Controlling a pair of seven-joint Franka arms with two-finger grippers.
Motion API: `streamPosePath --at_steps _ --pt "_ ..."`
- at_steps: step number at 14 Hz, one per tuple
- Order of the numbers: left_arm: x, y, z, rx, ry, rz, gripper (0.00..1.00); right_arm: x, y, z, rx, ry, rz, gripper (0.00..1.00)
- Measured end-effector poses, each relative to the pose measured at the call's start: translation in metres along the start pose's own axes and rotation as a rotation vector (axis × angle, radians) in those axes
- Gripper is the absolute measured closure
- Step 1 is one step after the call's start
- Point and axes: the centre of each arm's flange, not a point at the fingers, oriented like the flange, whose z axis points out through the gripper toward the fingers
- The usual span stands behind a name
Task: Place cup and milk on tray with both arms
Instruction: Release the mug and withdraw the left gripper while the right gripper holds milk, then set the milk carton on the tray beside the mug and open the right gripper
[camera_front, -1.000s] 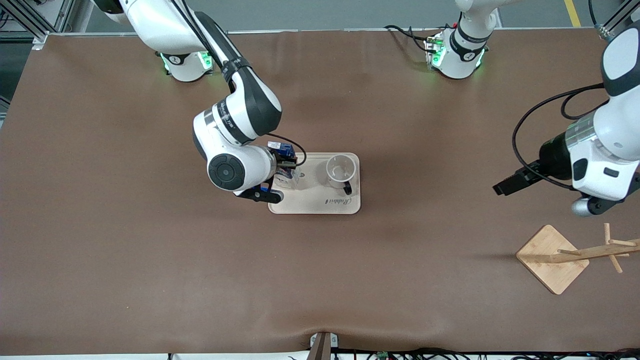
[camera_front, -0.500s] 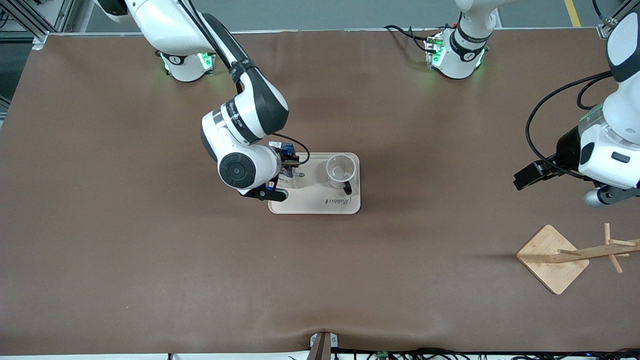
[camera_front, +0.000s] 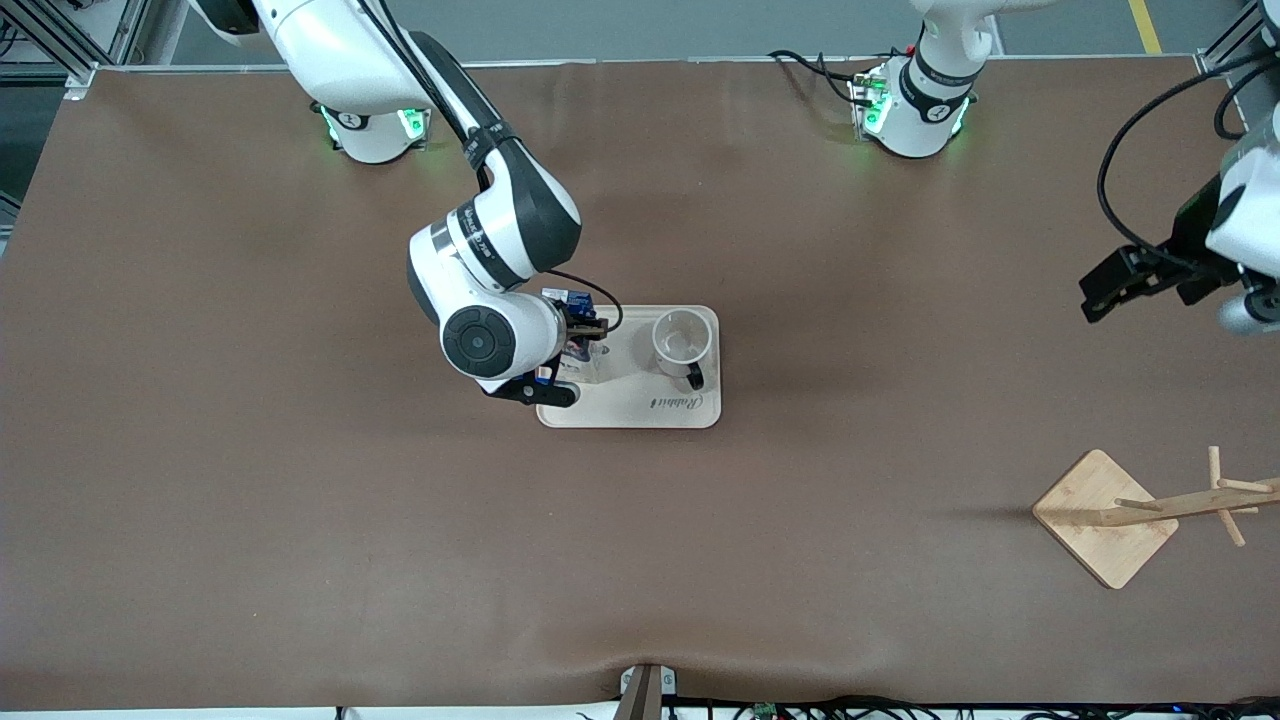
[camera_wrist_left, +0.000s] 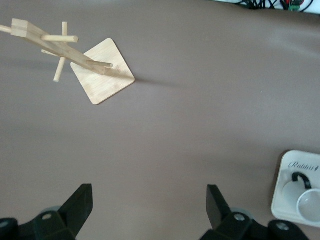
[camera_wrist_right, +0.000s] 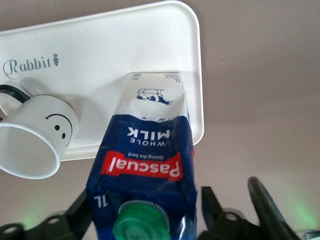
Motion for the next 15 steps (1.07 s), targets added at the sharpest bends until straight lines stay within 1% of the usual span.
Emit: streamPosePath --at_steps 4,8,11,15 --pt "-0.025 -0.004 0.001 0.017 -0.004 0.026 0.00 0.000 0.000 0.000 0.000 0.001 0.000 0.00" --pt "-0.027 -0.006 0.002 0.017 -0.005 0.026 0.00 0.000 0.000 -0.001 0.001 0.002 0.000 0.00" --pt "-0.030 -0.001 0.004 -0.035 -0.035 0.029 0.00 0.001 0.000 -0.006 0.006 0.011 0.000 0.00" --pt "-0.032 0.003 0.004 -0.049 -0.044 0.038 0.00 -0.002 -0.001 -0.035 0.033 0.050 -0.008 0.00"
